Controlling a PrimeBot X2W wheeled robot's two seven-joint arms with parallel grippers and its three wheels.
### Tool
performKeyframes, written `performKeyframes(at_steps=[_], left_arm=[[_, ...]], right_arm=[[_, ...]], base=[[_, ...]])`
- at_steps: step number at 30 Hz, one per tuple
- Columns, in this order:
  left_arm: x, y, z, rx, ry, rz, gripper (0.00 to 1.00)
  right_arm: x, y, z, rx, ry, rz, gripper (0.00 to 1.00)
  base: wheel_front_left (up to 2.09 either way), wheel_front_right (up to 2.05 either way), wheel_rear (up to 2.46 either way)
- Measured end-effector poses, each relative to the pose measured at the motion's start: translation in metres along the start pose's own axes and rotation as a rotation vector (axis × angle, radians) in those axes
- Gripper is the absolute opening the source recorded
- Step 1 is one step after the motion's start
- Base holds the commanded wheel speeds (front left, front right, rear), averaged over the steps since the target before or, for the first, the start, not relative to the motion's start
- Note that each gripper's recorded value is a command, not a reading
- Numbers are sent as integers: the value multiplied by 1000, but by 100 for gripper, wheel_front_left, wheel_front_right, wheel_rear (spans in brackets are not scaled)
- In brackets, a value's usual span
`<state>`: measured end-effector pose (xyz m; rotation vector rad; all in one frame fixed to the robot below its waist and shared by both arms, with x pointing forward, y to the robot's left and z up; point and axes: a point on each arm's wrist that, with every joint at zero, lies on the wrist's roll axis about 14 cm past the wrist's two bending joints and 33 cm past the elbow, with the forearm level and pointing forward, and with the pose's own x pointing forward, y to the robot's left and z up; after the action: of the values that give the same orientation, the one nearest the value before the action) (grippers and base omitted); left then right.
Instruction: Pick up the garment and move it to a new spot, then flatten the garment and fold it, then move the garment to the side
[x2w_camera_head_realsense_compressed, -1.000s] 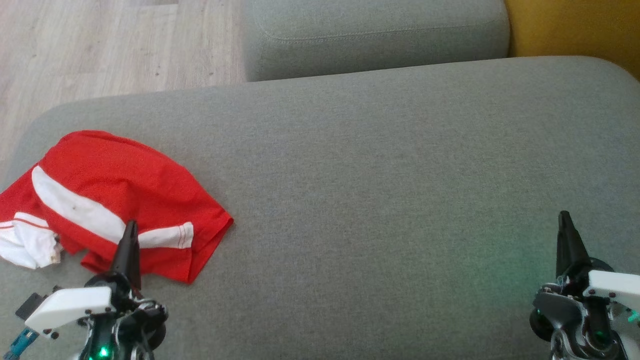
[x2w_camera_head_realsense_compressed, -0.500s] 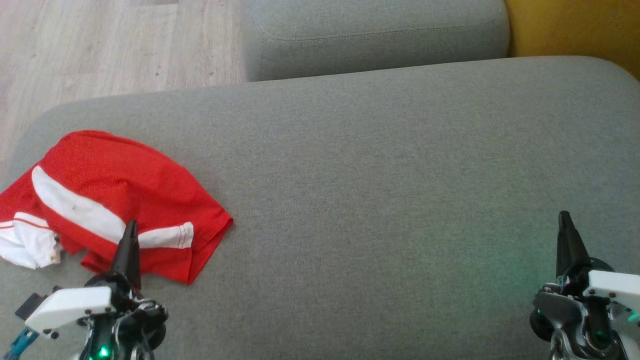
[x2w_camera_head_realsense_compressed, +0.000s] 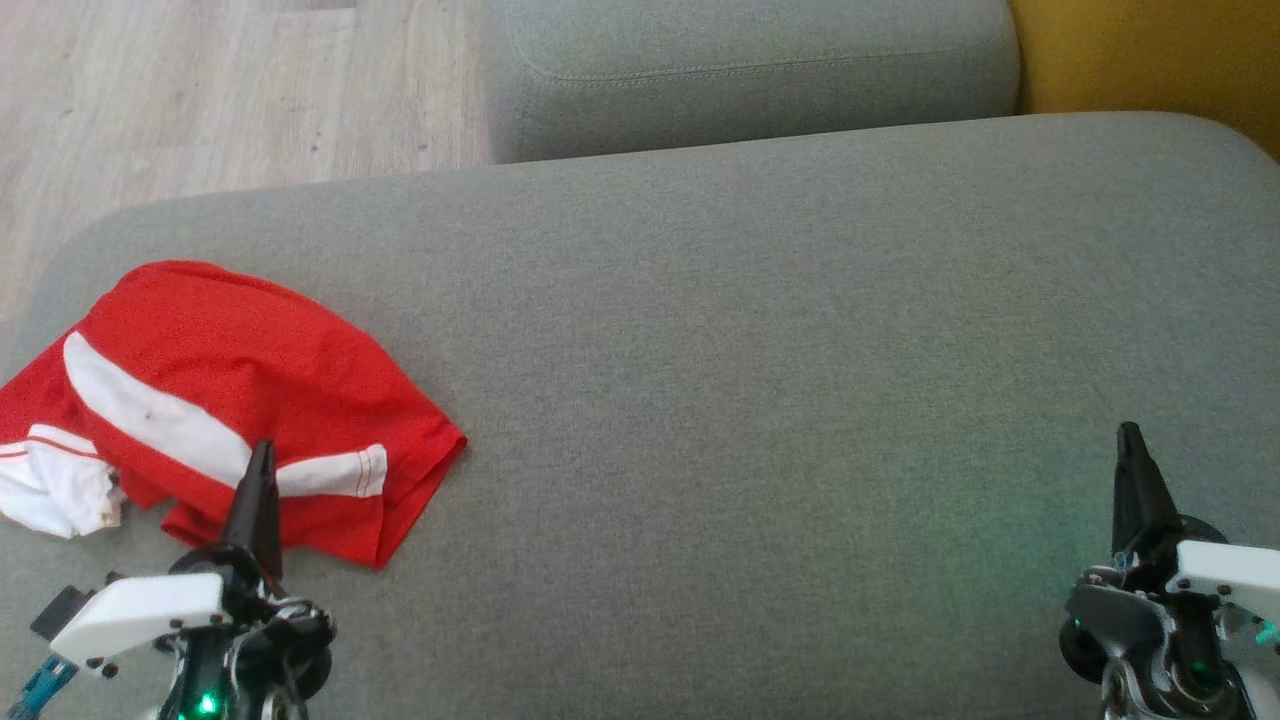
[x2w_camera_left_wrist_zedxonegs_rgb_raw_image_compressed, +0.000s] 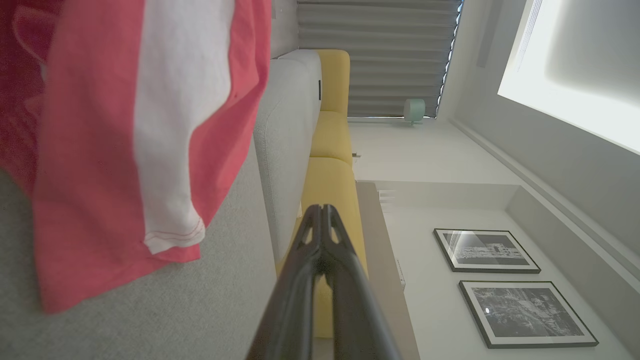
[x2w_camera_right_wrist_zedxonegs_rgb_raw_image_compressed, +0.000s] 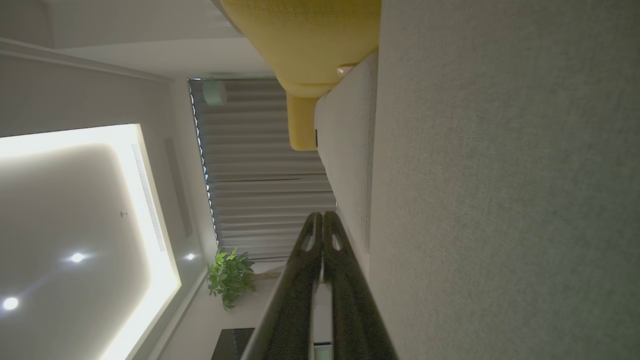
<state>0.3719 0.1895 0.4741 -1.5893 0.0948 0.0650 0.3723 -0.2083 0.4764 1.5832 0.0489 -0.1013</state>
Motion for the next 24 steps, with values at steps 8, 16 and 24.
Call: performKeyframes(at_steps=[8, 16, 24], left_arm=[[0, 0, 0, 0, 0, 0, 0], [-21, 44, -2, -20, -11, 131, 100], [-20, 40, 1, -7, -30, 118, 100]], right_arm=[[0, 0, 0, 0, 0, 0, 0], [-18, -40, 0, 11, -7, -117, 100], [-17, -36, 3, -21, -24, -106, 100]], base=[[0, 0, 0], [0, 0, 0], [0, 0, 0]])
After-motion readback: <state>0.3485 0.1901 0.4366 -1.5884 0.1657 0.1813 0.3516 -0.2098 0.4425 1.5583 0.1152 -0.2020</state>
